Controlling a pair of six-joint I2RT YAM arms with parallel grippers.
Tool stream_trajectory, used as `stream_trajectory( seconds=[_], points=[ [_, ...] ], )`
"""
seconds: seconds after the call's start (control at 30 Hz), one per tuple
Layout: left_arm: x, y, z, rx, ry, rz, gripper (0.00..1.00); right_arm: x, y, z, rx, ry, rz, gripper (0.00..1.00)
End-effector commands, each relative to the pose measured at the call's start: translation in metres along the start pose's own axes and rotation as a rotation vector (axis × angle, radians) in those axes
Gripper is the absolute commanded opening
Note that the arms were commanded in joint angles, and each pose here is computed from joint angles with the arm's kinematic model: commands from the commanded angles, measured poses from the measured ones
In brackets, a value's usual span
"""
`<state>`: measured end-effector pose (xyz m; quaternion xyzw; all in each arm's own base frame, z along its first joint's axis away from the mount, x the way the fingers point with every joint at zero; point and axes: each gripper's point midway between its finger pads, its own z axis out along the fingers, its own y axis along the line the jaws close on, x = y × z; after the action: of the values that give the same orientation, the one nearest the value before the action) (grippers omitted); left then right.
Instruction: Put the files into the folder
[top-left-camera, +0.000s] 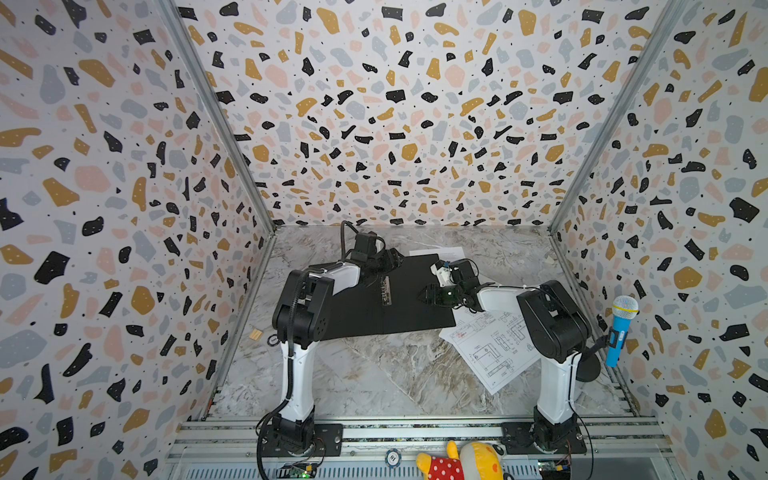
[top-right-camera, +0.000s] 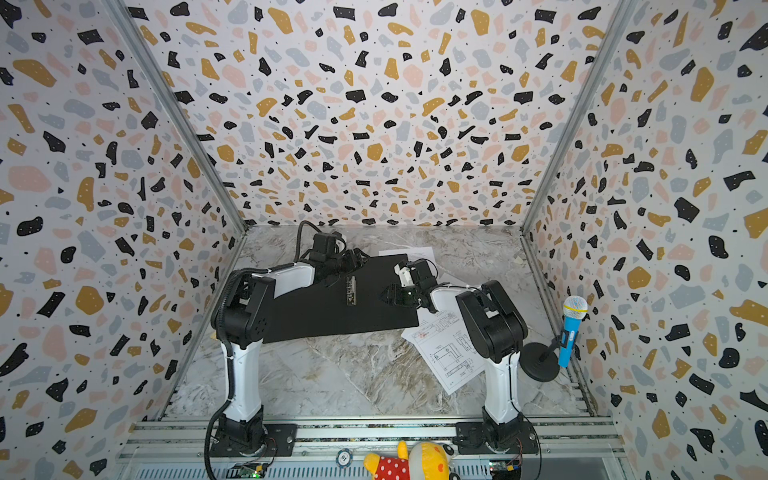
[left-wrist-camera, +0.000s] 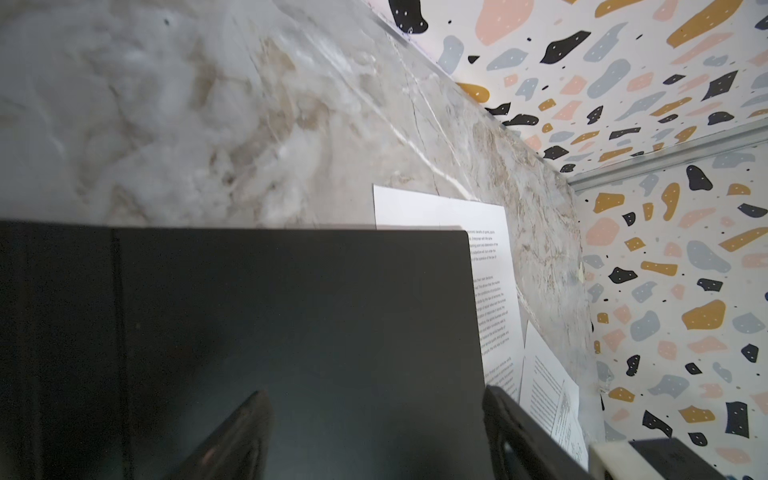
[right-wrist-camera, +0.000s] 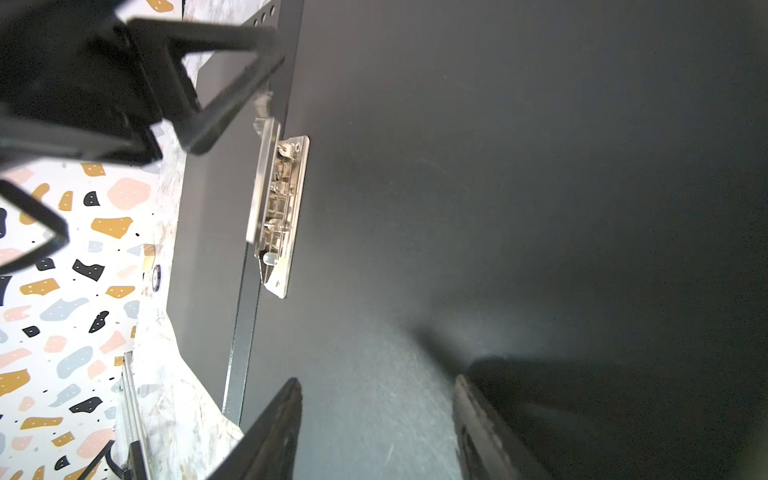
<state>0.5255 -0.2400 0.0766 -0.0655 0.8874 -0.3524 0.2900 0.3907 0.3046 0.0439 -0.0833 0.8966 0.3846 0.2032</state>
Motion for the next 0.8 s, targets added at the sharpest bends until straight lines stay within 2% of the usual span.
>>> stream_trajectory(
  seconds=[0.0,0.2,0.37,0.57,0.77],
  points=[
    [-0.001,0.008,0.005,-0.022,0.026,0.034,0.80,0.038,-0.029,0.009,0.092,0.119,0.084,0.60],
    [-0.006,0.007,0.003,-0.010,0.019,0.035,0.80,0.031,-0.020,0.005,0.074,0.101,0.068,0.60],
    [-0.019,-0.016,-0.016,0.031,-0.027,0.062,0.81,0.010,0.001,-0.015,0.041,0.017,0.000,0.61],
    [-0.019,-0.044,-0.041,0.023,-0.071,0.147,0.86,-0.017,0.017,-0.056,0.031,-0.118,-0.067,0.71],
    [0.004,-0.083,-0.047,0.063,-0.068,0.227,0.92,-0.025,-0.009,-0.110,0.156,-0.263,-0.030,0.82]
  ],
)
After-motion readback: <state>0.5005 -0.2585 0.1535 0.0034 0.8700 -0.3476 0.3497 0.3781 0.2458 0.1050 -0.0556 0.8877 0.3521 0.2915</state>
